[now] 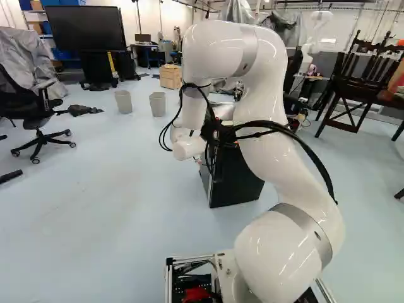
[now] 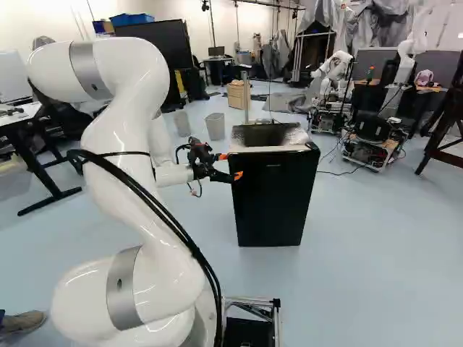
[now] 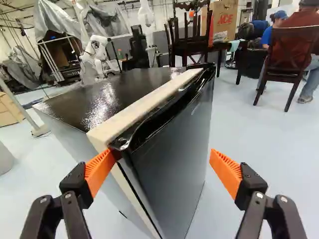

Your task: Grab a drink from the fridge

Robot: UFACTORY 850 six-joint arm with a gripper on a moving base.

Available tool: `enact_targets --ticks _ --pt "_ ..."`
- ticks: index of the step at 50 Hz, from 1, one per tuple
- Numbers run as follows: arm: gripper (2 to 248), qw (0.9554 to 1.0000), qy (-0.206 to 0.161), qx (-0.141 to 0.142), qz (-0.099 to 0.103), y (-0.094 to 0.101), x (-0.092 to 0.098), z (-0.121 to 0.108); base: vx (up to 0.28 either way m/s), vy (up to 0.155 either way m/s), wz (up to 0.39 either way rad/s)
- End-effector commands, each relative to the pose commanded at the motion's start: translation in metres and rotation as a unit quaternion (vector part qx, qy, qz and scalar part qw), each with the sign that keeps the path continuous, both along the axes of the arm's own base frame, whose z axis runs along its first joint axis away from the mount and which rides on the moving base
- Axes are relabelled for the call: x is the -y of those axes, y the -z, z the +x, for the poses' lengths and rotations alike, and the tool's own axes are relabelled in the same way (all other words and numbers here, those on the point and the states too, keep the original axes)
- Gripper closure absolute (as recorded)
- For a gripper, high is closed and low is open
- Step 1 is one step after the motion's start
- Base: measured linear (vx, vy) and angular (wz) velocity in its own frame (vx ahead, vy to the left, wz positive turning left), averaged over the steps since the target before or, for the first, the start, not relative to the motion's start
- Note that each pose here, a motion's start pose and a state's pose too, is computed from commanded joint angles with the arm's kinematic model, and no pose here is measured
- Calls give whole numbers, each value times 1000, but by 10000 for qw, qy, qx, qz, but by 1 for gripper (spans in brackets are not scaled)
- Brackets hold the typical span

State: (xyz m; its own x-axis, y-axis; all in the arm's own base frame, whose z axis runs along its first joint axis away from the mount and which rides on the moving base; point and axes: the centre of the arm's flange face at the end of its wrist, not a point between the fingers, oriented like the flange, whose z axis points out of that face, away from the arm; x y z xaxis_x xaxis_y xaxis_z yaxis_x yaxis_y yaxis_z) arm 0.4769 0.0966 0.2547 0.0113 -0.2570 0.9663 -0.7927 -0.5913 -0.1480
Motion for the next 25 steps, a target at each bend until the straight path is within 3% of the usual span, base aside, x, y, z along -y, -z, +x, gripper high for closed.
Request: enact_targets --ticks 25 --pt "3 9996 283 -58 5 0 15 -8 0 0 0"
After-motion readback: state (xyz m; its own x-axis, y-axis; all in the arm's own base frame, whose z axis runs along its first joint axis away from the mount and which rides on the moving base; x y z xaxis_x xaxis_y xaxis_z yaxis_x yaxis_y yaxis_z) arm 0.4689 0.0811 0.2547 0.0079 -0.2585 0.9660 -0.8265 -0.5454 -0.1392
